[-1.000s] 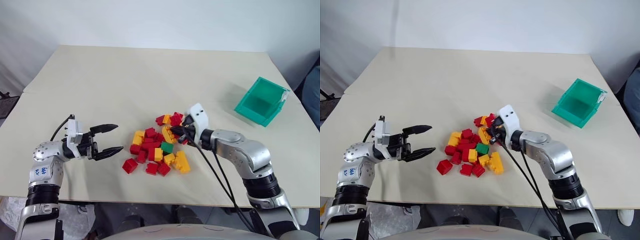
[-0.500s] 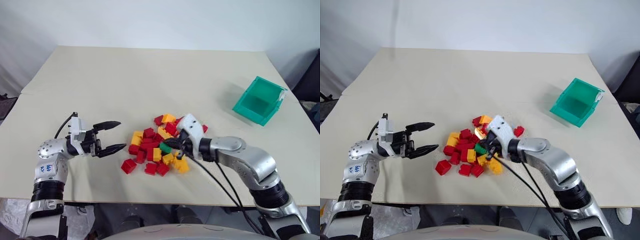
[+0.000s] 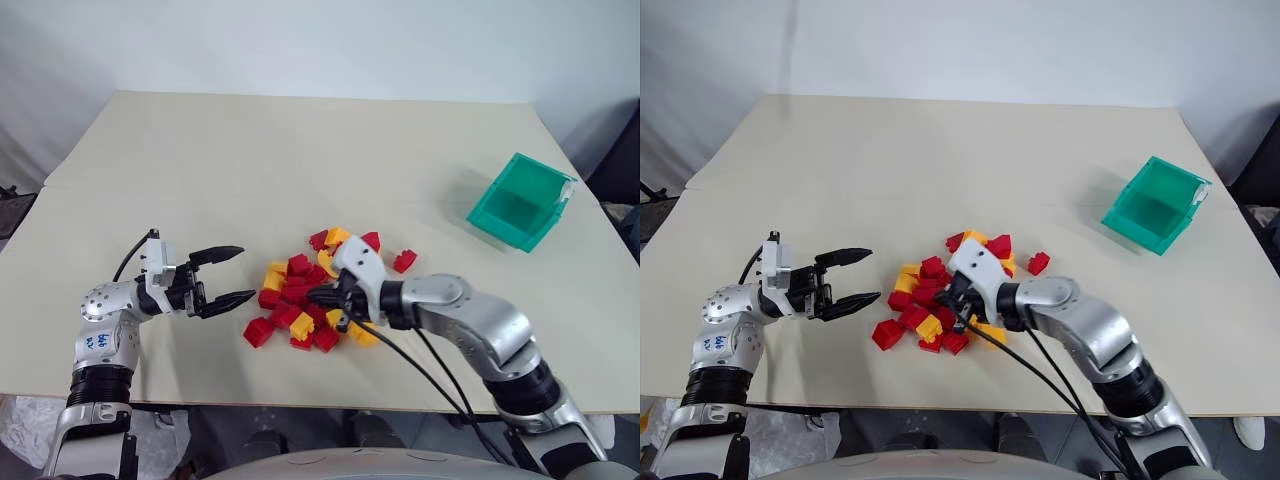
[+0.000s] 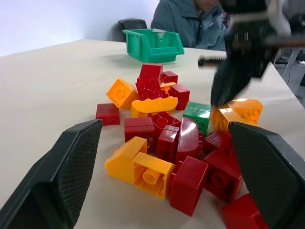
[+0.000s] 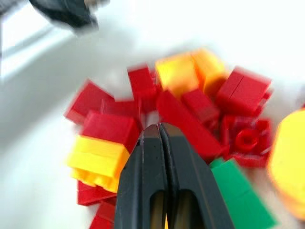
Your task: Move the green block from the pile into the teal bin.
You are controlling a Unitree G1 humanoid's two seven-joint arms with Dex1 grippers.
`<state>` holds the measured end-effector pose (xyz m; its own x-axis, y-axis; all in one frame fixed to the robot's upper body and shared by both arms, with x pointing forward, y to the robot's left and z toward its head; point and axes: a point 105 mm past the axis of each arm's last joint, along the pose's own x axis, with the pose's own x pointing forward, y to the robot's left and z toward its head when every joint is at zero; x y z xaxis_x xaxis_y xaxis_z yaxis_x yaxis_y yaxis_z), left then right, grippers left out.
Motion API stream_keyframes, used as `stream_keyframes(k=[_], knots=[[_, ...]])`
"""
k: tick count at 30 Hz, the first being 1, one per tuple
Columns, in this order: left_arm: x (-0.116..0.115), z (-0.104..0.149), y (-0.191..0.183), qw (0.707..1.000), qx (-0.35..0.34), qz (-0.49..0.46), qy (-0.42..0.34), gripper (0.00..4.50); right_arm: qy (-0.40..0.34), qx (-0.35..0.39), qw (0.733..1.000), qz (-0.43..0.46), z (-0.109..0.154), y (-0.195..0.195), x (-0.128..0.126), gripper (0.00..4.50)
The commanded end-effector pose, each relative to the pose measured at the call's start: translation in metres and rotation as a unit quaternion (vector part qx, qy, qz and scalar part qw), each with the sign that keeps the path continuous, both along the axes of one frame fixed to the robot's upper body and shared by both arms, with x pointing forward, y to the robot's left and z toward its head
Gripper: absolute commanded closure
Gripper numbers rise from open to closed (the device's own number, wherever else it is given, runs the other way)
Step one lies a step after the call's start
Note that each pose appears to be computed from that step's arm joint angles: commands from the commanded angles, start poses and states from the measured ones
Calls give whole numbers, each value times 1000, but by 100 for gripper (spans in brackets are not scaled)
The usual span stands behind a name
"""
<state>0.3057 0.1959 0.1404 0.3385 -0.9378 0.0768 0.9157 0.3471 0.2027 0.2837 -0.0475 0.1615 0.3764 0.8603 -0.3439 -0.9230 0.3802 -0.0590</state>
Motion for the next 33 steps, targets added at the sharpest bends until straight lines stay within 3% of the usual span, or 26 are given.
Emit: stream_keyframes(k=[1,7,12,19,23,29,33], knots=[[-5,8,7,1000,9,-7,-17,0,-2,-11,1000,27,21,-35,-13,360],[-1,9,16,1000,22,-5,-15,0,29,-89,995,-19,20,-112,-12,160],[4,12,19,999,26,-3,-18,0,1,-136,988,-80,31,-174,-14,3],[5,13,20,999,30,-2,-24,0,12,-161,983,-92,39,-186,-18,3],[6,14,17,999,27,-5,-30,0,27,-152,986,-56,37,-138,-7,3],[6,15,13,999,29,-18,-32,0,42,-187,981,-12,30,-87,14,3],[4,17,15,999,27,-15,-38,0,53,-216,975,28,29,-32,33,3]])
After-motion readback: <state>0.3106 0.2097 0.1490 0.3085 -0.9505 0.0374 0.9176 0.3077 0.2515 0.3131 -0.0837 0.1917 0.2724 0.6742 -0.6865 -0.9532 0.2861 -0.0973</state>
